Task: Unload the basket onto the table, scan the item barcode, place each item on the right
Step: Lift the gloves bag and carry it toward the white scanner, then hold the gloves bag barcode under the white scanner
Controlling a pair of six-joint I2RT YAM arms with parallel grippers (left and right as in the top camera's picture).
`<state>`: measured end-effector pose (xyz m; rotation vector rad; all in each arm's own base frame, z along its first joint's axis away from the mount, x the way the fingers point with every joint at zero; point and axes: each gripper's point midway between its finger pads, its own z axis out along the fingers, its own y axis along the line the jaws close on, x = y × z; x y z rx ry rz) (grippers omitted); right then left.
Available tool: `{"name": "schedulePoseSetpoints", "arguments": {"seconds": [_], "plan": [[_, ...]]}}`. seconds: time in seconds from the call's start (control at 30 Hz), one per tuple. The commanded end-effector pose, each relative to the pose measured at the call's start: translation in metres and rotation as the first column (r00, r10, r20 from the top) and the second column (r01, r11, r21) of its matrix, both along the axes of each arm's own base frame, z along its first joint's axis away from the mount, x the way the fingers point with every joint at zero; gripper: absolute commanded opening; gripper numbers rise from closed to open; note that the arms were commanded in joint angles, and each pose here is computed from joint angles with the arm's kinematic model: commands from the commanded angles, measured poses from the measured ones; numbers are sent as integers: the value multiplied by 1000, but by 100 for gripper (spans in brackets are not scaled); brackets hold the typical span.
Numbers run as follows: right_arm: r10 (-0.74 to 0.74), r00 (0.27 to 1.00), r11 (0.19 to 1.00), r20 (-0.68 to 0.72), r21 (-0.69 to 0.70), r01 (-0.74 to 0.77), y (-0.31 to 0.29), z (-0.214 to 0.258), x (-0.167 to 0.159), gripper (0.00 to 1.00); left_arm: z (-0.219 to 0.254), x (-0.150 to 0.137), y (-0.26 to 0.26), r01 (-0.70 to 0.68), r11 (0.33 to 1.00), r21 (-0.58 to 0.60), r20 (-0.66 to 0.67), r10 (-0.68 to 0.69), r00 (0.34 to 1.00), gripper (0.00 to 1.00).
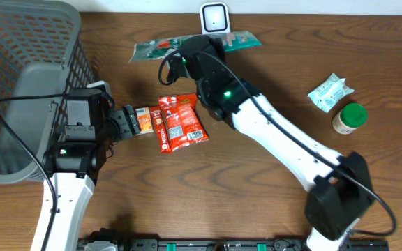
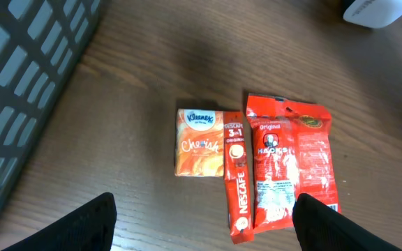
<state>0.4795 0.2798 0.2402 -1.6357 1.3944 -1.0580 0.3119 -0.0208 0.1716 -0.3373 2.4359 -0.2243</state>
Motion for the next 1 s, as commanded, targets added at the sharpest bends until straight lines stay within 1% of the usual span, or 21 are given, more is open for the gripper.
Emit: {"name": "schedulePoseSetpoints", "arguments": {"seconds": [0.0, 0.03, 0.13, 0.27, 0.33, 0.4, 0.47, 0.57, 0.67, 0.7, 0.8, 0.9, 0.97], "plan": [[2, 999, 996, 42, -87, 2, -1, -15, 25, 1, 9, 5, 3, -13, 1000, 5, 20, 13, 1000, 81], [3, 998, 995, 68, -100, 4, -1, -23, 37, 1, 9, 5, 3, -13, 1000, 5, 20, 13, 1000, 81], [-11, 990, 998, 137, -65, 20, -3, -34, 64, 1, 9, 5, 3, -13, 1000, 5, 20, 13, 1000, 81], [-16, 987, 999, 161, -33, 22, -4, -56, 95, 1, 9, 5, 3, -13, 1000, 5, 20, 13, 1000, 81], [-23, 985, 999, 173, -23, 28, -1, -57, 106, 1, 9, 5, 3, -13, 1000, 5, 20, 13, 1000, 81], [-10, 978, 1000, 210, 9, 8, 14, -50, 125, 1, 9, 5, 3, -13, 1000, 5, 20, 13, 1000, 81], [-11, 977, 1000, 213, 11, 9, 20, -48, 134, 1, 9, 5, 3, -13, 1000, 5, 20, 13, 1000, 81], [-13, 984, 1000, 176, 2, 12, 20, -56, 139, 1, 8, 5, 3, -13, 1000, 5, 20, 13, 1000, 81], [-24, 990, 994, 142, 105, 9, 19, -67, 142, 1, 9, 5, 3, -13, 1000, 5, 20, 13, 1000, 81], [-41, 991, 987, 130, 159, 20, 19, -69, 143, 1, 9, 5, 3, -13, 1000, 5, 20, 13, 1000, 81], [-31, 996, 971, 81, 239, 11, 25, -78, 140, 1, 9, 5, 3, -13, 1000, 5, 20, 13, 1000, 81], [-6, 1000, 970, 29, 243, -1, 28, -90, 136, 1, 9, 5, 3, -13, 1000, 5, 20, 13, 1000, 81], [-9, 1000, 970, 19, 244, 4, 28, -94, 135, 1, 9, 5, 3, -13, 1000, 5, 20, 13, 1000, 81]]}}
